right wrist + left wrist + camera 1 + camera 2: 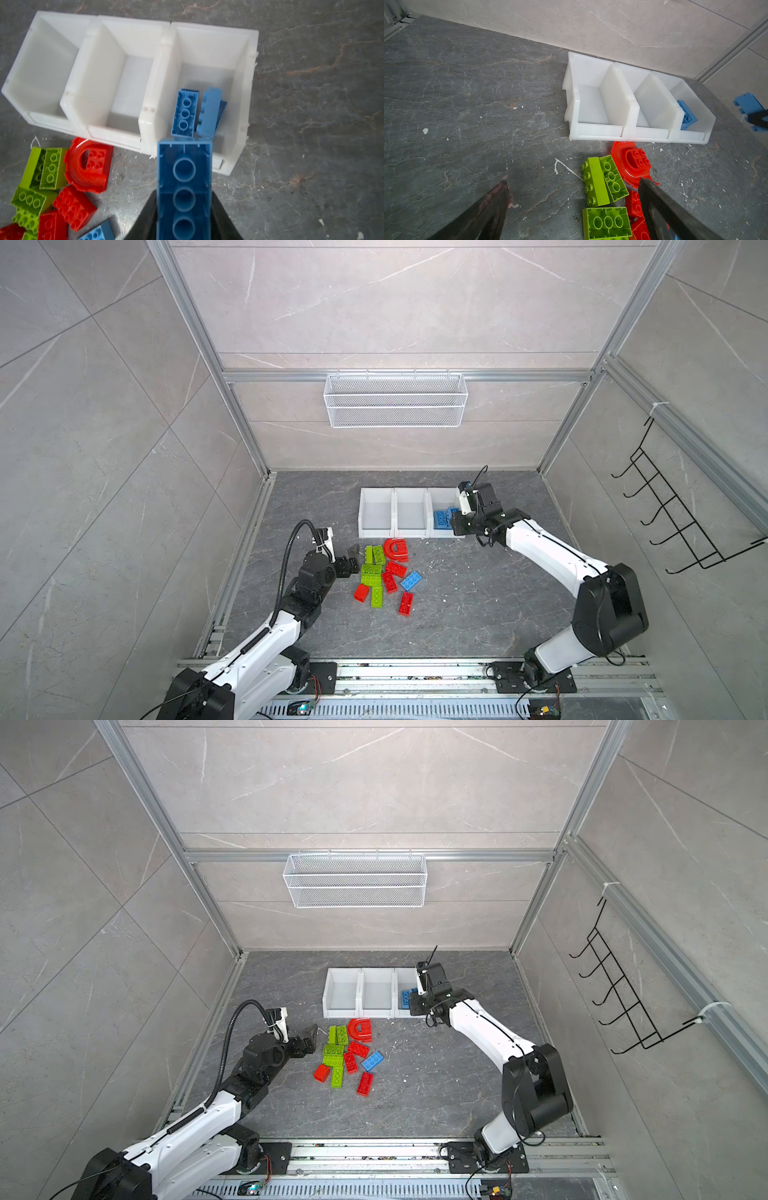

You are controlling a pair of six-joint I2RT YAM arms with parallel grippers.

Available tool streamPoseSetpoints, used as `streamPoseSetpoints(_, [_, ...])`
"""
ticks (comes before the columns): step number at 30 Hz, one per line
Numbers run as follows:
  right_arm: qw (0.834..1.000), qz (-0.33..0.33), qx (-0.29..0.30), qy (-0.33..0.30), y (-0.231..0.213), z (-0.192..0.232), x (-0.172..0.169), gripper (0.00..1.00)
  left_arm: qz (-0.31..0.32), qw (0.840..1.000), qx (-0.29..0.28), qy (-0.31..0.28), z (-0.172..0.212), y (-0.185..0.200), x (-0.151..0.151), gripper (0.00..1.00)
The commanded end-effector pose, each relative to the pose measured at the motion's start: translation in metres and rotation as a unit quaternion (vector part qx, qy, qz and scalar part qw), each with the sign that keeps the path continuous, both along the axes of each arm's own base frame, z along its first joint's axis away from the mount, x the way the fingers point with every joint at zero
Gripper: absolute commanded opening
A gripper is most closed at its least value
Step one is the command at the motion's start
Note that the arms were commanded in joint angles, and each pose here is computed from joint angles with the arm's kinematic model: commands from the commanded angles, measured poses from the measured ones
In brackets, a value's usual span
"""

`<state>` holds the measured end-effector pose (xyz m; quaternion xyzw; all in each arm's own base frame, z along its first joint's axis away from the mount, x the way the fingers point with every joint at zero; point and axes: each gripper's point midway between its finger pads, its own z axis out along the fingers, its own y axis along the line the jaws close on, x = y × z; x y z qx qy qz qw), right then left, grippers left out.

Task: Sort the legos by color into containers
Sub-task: 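Lift the blue brick over the compartment holding the blue bricks and release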

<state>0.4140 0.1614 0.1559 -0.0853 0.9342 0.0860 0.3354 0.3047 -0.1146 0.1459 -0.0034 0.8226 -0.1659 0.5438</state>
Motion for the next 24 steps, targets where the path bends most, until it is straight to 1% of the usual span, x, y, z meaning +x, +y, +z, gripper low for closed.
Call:
streamPoseSetpoints(1, [1.0,-0.001,-0.018,0.009,-0.002,-0.007,0.022,0.31,0.006,1.0,-0.003,-0.029,0.017,0.001,0.004,0.99])
streamPoseSetpoints(4, [1.0,-0.012,-0.024,0.008,-0.004,-0.011,0.042,0.31,0.008,0.999,-0.003,-0.03,0.018,0.003,0.004,0.99])
streamPoseSetpoints(8, [0.999,-0.023,-0.021,0.01,-0.006,-0.019,0.057,0.31,0.01,1.0,-0.002,-0.03,0.017,0.003,0.004,0.99])
streamPoseSetpoints(18, [0.999,-0.033,-0.026,0.032,-0.01,-0.048,0.069,0.31,0.009,1.0,-0.003,-0.028,0.016,0.003,0.004,0.99])
streamPoseSetpoints(24, [0.998,-0.035,-0.027,0.04,-0.011,-0.057,0.07,0.35,0.008,1.0,-0.003,-0.028,0.016,0.002,0.005,0.99])
